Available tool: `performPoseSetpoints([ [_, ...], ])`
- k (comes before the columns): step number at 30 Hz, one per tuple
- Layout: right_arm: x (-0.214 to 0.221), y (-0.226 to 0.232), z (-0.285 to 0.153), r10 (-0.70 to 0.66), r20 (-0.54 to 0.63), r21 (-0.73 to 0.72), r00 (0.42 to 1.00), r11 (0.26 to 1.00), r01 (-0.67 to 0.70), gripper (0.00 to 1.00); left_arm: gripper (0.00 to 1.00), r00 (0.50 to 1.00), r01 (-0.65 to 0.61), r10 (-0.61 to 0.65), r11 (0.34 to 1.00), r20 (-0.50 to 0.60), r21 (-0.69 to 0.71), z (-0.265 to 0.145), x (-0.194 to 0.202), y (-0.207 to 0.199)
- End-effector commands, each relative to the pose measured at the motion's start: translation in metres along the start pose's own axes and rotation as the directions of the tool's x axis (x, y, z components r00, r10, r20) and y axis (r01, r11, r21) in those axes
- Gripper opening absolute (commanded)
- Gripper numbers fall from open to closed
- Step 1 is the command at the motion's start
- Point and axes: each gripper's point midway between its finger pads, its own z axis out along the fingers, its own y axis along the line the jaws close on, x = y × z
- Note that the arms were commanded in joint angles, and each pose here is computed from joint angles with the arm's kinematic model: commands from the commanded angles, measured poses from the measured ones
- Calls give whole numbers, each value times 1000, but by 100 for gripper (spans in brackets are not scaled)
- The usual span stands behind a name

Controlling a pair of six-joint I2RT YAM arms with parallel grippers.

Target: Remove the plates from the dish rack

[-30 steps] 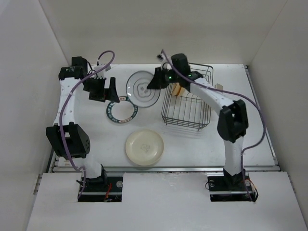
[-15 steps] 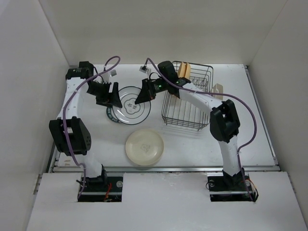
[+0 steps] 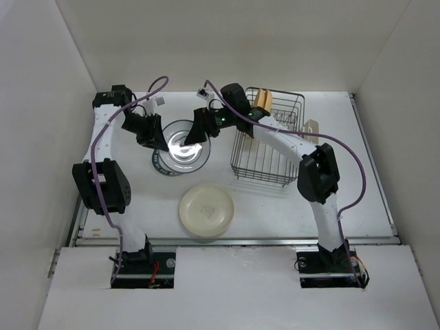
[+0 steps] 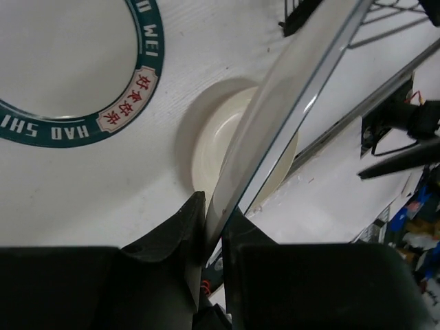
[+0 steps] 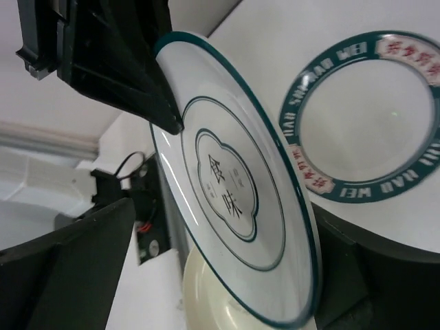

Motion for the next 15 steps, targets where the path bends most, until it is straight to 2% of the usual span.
performPoseSetpoints([
  [1, -37, -4, -13, -31, 101, 200, 994, 980, 10, 100, 0, 989, 139, -132, 983, 65, -122, -14, -16, 42],
  [3, -43, -29, -30, -13, 143, 361, 990, 932, -40, 100, 0, 970, 243, -231, 939, 76, -245, -12, -17, 73],
  [4, -55, -44, -46, -42, 199, 491, 979, 869, -63, 100, 0, 967, 256, -244, 925, 78, -279, -9, -18, 83],
  [7, -65, -66, -79, -91, 243, 651, 966, 754, -93, 100, 0, 956, 290, -286, 908, 57, -303, 8, -21, 107],
  [14, -69, -48, -101, -149, 238, 681, 960, 730, -56, 100, 0, 960, 255, -280, 884, -8, -392, 33, -26, 132],
  [15, -71, -44, -107, -156, 244, 690, 957, 721, -59, 100, 3, 958, 257, -287, 879, -16, -402, 36, -24, 136],
])
